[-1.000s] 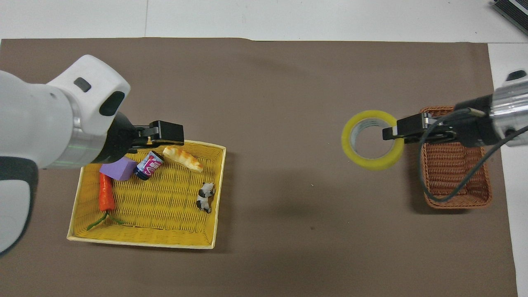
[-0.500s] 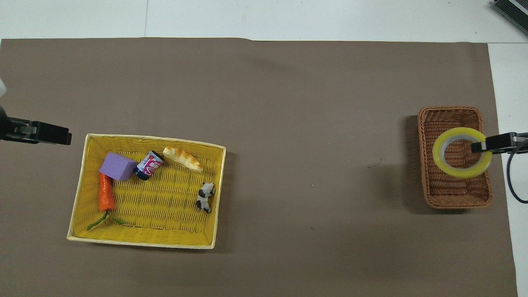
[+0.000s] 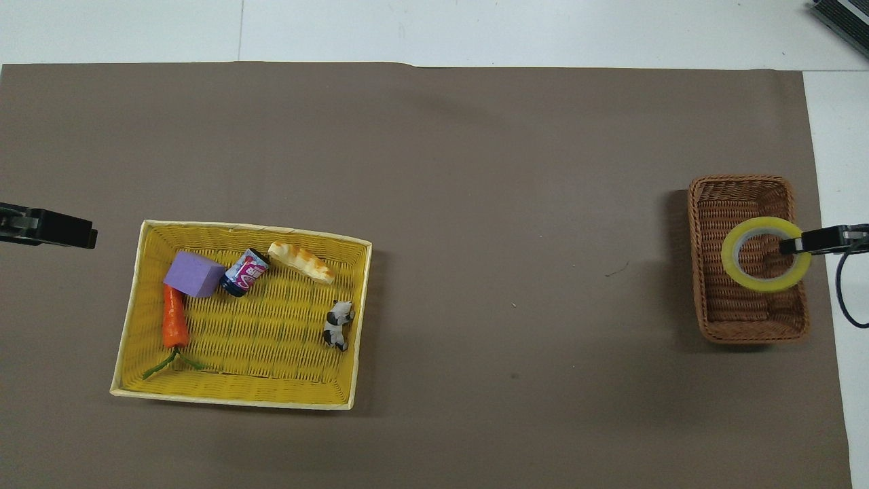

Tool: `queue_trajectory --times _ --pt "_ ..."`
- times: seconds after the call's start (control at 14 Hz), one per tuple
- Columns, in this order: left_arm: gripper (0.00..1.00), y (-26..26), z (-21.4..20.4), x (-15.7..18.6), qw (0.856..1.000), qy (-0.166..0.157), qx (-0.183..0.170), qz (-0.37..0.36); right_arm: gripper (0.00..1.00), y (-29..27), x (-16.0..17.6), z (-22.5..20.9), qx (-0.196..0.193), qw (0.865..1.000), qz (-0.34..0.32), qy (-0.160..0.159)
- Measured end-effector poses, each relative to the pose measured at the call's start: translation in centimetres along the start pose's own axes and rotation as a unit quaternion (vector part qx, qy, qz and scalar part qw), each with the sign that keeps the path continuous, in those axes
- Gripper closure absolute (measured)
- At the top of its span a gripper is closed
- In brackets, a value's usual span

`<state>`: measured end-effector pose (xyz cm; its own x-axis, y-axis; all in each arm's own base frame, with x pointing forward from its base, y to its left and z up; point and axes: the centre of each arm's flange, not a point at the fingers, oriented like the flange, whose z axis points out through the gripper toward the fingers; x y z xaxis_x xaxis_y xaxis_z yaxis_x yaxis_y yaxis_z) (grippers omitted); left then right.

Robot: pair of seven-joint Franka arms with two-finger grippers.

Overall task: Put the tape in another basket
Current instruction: 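Lower the tape into the wicker basket and open the right gripper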

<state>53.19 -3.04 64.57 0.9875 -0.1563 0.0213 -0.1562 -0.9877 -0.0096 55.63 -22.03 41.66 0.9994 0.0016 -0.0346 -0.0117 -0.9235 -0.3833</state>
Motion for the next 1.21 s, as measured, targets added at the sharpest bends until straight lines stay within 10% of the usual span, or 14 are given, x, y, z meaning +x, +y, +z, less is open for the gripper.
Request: queue_trajectory --times 1.07,1.21 --pt "0.0 -0.8 0.0 -0.2 1.0 -0.002 -0.004 -0.009 0.47 5.8 -0.5 5.2 0.011 1.0 -0.012 -0.014" --pt "0.0 -0.8 0.0 -0.2 1.0 -0.002 -0.004 -0.009 0.3 5.6 -0.4 5.5 0.013 1.0 -0.014 -0.014"
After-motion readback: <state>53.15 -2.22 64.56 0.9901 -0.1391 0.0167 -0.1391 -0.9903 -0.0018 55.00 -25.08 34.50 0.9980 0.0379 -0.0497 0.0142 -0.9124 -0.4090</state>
